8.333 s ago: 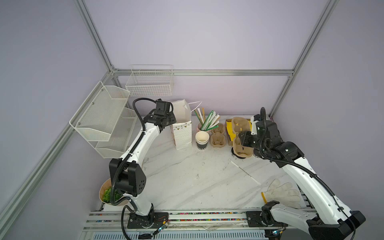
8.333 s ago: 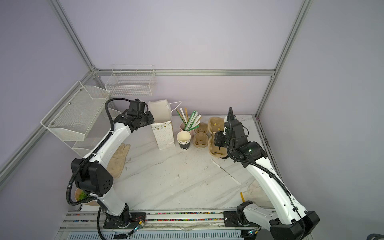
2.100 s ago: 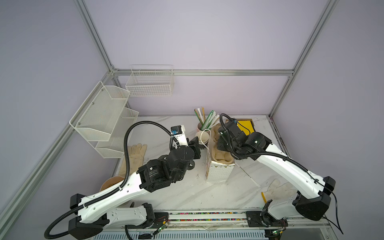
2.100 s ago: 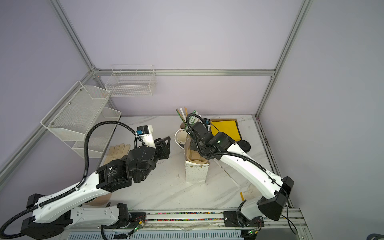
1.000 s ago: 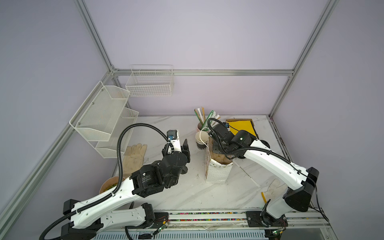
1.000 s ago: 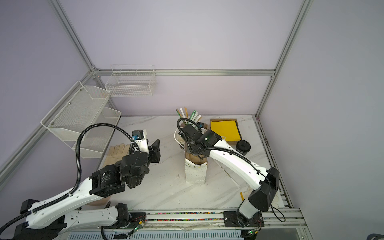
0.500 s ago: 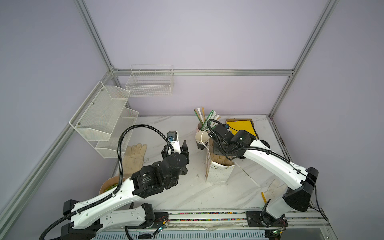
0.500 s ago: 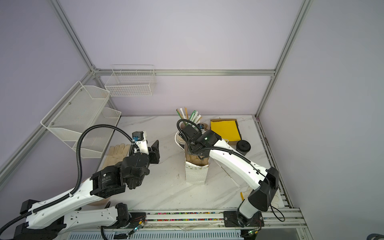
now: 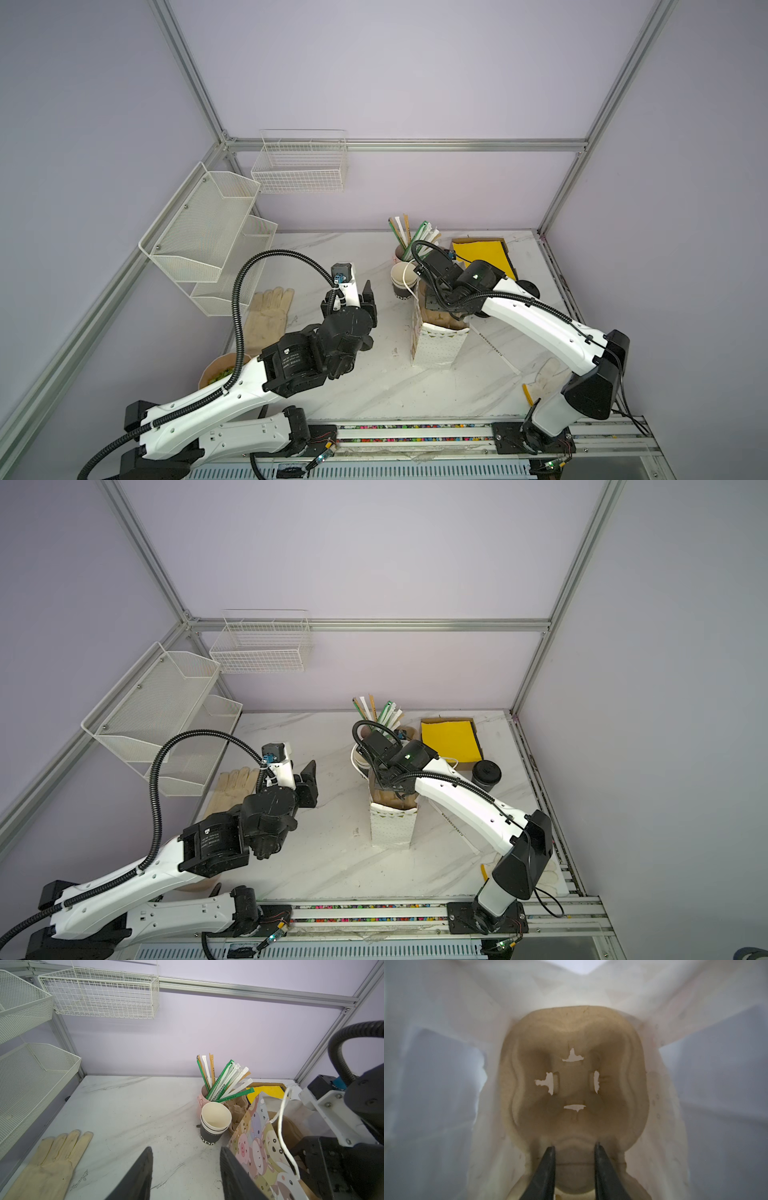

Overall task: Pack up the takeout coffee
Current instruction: 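Push the pulp carrier down to the bag bottom with the right gripper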

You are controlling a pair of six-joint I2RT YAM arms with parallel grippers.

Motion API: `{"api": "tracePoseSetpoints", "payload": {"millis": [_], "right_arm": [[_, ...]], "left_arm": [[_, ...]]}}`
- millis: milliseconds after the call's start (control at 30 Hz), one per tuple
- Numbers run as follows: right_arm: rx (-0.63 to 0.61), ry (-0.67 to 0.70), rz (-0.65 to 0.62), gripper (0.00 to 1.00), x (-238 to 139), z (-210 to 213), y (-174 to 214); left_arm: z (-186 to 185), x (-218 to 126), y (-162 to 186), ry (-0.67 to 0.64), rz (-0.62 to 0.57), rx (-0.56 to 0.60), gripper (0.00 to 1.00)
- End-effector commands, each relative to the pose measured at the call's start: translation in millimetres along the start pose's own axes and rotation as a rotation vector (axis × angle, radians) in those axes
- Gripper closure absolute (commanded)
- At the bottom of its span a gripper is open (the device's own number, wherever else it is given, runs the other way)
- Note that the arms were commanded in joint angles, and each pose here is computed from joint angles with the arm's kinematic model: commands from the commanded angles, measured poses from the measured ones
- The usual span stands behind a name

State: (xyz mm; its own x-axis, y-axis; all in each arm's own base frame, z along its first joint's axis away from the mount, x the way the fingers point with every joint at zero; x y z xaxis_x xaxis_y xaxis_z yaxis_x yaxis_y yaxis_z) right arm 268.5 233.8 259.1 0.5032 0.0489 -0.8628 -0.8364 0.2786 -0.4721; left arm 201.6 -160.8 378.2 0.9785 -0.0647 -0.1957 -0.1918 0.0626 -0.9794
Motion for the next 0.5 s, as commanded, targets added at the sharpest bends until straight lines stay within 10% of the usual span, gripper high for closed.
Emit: {"api": "tracePoseSetpoints", "payload": {"millis": [0,467], "right_arm": [[0.013,0.003,0.016,0.74,11.5,-3.6,-2.1],[-0.001,-0.025,0.202,0.74,43.9,-12.7,6.6]], "left_arm": [[4.9,0.8,3.7,-0.028,-0.011,0.008,0.48],[3.9,2.2,5.6,-0.036,-0.007,0.017,0.48]]}}
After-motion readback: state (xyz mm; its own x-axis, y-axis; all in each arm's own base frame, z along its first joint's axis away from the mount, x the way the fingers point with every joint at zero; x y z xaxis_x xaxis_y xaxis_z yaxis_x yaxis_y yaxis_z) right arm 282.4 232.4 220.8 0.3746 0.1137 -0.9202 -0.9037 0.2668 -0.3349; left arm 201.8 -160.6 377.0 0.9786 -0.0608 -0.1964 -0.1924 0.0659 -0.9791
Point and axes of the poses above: each gripper's point midway between its finger pads, its own x axis out along the fingers, its own z axis along the line the jaws close on, y = z × x, the point moved 4 cm from there along -x, back along the fingers, and after that the axes turned 9 degrees about x, right-handed, at the moved point
